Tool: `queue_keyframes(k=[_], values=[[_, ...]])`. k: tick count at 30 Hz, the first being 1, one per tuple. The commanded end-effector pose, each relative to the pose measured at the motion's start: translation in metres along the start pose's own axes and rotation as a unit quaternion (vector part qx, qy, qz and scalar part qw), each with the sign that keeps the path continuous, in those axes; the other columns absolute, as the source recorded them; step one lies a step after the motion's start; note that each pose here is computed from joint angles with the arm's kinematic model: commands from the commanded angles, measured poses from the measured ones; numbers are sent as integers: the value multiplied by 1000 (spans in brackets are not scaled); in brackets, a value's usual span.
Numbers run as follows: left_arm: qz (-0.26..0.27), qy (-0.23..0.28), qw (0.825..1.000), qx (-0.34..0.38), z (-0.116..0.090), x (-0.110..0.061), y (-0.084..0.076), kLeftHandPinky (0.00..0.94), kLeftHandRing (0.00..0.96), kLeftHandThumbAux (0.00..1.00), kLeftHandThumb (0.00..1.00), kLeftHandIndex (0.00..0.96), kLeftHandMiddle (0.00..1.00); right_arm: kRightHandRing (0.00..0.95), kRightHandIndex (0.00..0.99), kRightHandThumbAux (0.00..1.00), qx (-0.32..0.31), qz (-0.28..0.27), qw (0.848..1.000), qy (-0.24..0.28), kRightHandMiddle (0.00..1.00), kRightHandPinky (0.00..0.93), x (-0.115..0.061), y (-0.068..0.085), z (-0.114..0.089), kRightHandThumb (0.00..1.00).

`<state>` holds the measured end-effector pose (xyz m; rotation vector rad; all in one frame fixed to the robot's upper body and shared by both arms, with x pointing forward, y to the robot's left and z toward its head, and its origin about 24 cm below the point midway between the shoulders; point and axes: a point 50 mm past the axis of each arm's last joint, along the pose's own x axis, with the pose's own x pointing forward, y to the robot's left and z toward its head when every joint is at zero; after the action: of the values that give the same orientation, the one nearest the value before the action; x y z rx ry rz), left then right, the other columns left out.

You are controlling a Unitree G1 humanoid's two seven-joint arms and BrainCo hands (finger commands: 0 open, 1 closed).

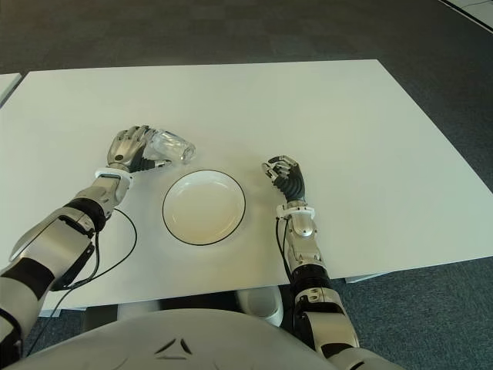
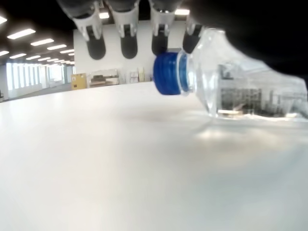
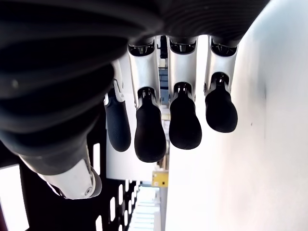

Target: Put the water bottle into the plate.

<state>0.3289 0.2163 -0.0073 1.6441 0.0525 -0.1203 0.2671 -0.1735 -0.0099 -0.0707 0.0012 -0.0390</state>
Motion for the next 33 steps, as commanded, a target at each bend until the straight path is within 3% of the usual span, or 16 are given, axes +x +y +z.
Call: queue_keyframes(k=[1,13,24,33], values=[[-67,-7,997,32,5,-7,-17,0,0,258,712,0,0,736,439,729,3,-5,1000,9,748,728,-5,0,-4,702],[-83,-20,993,85,9,-6,-19,0,0,265,690,0,0,740,439,729,0,-10,1000,10,750,739,-5,-1,-5,703],[-72,-58,979,182,18,1,-12,0,0,289,686,0,0,737,439,729,0,-6,1000,12,746,735,-6,0,-5,703],[-69,-56,970,228,18,7,-5,0,0,311,670,0,0,730,439,729,3,-6,1000,12,740,724,-6,1,-5,703]])
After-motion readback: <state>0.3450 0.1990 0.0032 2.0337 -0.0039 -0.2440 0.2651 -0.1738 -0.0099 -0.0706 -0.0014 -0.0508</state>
